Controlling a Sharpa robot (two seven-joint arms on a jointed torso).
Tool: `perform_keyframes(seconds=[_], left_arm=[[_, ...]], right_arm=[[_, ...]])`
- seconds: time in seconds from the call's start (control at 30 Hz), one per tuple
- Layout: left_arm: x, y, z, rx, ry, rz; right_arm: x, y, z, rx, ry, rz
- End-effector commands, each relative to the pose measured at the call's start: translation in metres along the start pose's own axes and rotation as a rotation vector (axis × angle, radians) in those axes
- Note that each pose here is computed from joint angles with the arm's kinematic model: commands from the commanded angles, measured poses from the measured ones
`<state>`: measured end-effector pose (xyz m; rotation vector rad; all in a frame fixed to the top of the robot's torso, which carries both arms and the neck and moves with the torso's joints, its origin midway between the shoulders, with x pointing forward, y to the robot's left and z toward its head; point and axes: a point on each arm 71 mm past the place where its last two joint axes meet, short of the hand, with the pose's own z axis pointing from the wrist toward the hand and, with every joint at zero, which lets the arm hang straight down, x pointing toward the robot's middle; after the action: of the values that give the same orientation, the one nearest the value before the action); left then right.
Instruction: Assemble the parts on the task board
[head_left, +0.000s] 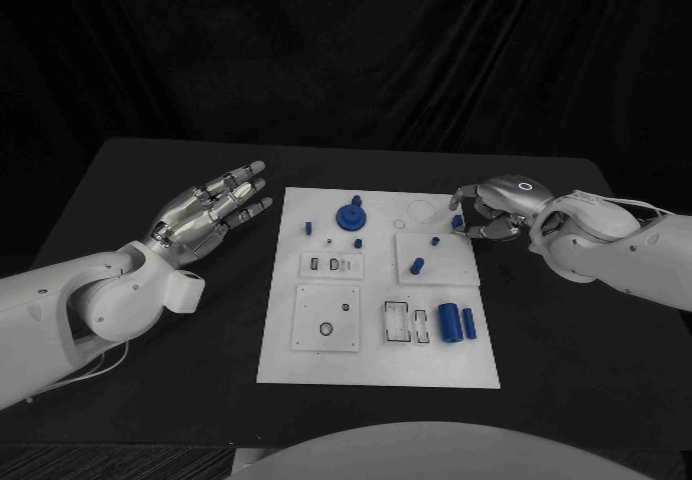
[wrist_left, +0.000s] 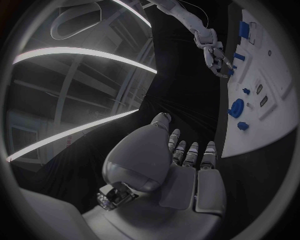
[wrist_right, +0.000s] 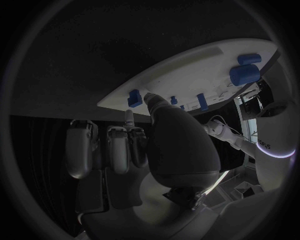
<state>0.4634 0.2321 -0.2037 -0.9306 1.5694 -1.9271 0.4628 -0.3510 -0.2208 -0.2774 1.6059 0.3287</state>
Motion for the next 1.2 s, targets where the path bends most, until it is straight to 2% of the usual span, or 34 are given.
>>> perform_keyframes(seconds=[0.03, 0.37, 1.2], left_arm=[[0.002, 0.0, 0.0001, 0.008, 0.015, -0.01], [0.0015, -0.0001, -0.0006, 0.007, 0.012, -0.008], [0.001, 0.0005, -0.0006, -0.002, 0.012, -0.008]], right_arm=[[0.0033, -0.0031, -0.0003, 0.037, 0.029, -0.002], [0.0053, -0.0067, 0.0004, 0.064, 0.051, -0.005], [0.0062, -0.0044, 0.0039, 0.062, 0.052, -0.005]])
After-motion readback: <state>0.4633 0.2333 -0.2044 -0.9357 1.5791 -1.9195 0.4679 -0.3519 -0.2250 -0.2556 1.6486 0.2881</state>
